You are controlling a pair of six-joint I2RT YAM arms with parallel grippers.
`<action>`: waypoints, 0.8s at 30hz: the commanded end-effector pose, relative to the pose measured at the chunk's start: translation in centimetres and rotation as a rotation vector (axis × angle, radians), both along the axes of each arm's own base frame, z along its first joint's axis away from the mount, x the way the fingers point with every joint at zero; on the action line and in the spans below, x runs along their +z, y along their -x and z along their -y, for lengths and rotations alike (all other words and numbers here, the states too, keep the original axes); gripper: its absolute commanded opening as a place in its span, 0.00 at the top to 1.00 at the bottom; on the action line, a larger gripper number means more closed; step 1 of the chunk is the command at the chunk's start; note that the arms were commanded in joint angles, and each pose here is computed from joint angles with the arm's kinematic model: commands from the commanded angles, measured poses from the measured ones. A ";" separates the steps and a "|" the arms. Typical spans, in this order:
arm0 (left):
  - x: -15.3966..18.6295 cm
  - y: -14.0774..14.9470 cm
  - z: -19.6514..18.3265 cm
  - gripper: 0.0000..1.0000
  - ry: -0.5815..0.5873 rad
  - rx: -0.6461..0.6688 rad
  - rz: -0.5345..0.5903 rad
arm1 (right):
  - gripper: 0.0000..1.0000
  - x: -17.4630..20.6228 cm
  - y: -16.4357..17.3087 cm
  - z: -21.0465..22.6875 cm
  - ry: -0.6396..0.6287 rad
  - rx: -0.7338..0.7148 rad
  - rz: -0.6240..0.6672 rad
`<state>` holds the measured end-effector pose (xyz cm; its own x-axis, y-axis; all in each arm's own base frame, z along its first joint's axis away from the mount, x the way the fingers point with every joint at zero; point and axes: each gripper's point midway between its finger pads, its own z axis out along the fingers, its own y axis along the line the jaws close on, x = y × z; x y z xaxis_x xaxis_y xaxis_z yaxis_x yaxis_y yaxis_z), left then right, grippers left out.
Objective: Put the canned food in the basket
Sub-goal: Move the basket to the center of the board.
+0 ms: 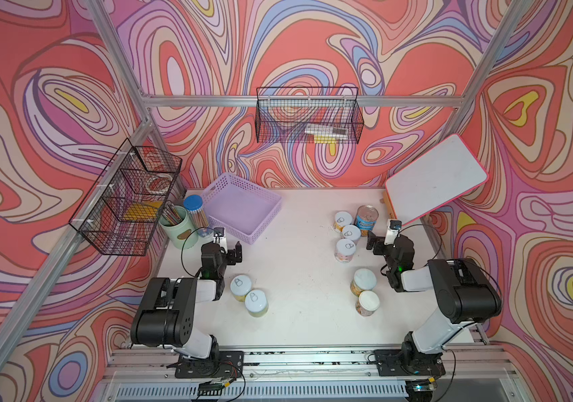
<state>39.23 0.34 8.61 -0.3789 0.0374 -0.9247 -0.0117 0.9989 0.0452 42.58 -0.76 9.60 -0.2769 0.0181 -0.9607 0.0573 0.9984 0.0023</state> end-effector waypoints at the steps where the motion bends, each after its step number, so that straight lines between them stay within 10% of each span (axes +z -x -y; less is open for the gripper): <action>1: 0.2 -0.1 -0.3 0.01 0.005 0.013 0.012 | 0.02 0.2 -0.3 0.1 -0.002 0.002 0.012; 24: 0.3 0.1 0.2 0.01 0.000 -0.014 0.022 | 0.02 1.3 0.4 0.0 0.001 0.012 0.046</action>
